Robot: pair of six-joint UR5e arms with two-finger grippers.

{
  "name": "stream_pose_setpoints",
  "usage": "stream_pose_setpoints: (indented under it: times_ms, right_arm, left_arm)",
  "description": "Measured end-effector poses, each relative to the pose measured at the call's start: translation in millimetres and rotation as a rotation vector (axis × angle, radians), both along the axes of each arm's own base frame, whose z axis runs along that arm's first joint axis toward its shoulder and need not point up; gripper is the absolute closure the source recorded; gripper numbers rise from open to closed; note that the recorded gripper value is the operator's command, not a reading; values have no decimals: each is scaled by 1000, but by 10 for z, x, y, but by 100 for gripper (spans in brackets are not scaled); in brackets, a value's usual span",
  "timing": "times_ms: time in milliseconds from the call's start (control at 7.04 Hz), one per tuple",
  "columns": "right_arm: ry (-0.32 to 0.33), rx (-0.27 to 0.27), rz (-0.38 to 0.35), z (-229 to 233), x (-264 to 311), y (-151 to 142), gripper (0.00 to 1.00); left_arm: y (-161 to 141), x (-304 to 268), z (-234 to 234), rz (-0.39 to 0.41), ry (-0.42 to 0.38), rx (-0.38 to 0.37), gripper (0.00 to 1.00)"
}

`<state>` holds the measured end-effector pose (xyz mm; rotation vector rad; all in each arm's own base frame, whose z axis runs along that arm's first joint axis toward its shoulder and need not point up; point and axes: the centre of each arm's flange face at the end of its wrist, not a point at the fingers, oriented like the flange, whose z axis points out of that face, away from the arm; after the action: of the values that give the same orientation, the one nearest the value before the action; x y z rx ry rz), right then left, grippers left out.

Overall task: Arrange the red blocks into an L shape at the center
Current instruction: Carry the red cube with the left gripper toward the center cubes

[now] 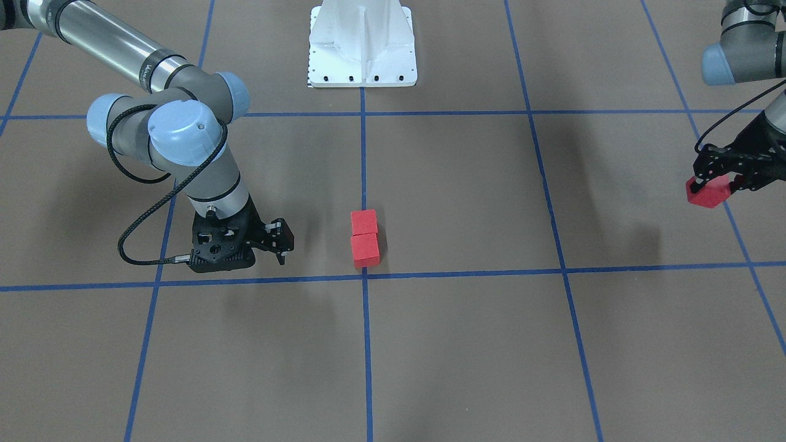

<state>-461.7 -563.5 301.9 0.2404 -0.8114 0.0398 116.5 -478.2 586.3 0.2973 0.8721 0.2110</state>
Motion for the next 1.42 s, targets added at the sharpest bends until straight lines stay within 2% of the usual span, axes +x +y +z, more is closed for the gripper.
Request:
stream_pose_setpoints:
  times_ms: [426,568,994,1136,1279,1421]
  right_arm:
    - [9,-4,-5,69,-17,20,1]
    - [9,1,-3,79,-21,23,1]
    - [-36,49,15,294,40,-28,1]
    - [-43,41,19,322,118,-85,1]
    - [-44,9,20,342,255,-181,1]
    - [-36,-49,17,367,429,-293,1]
  left_arm:
    - [-465,124,-676,-86,36,-179,99]
    - [-584,183,-853,-131,49,-240,90]
    - [-779,627,-1357,-234,100,-384,89]
    - [-809,930,-1536,-287,105,-441,90]
    - [-797,1345,-1706,-350,99,-502,89]
    - [-782,1824,-1906,-421,88,-576,89]
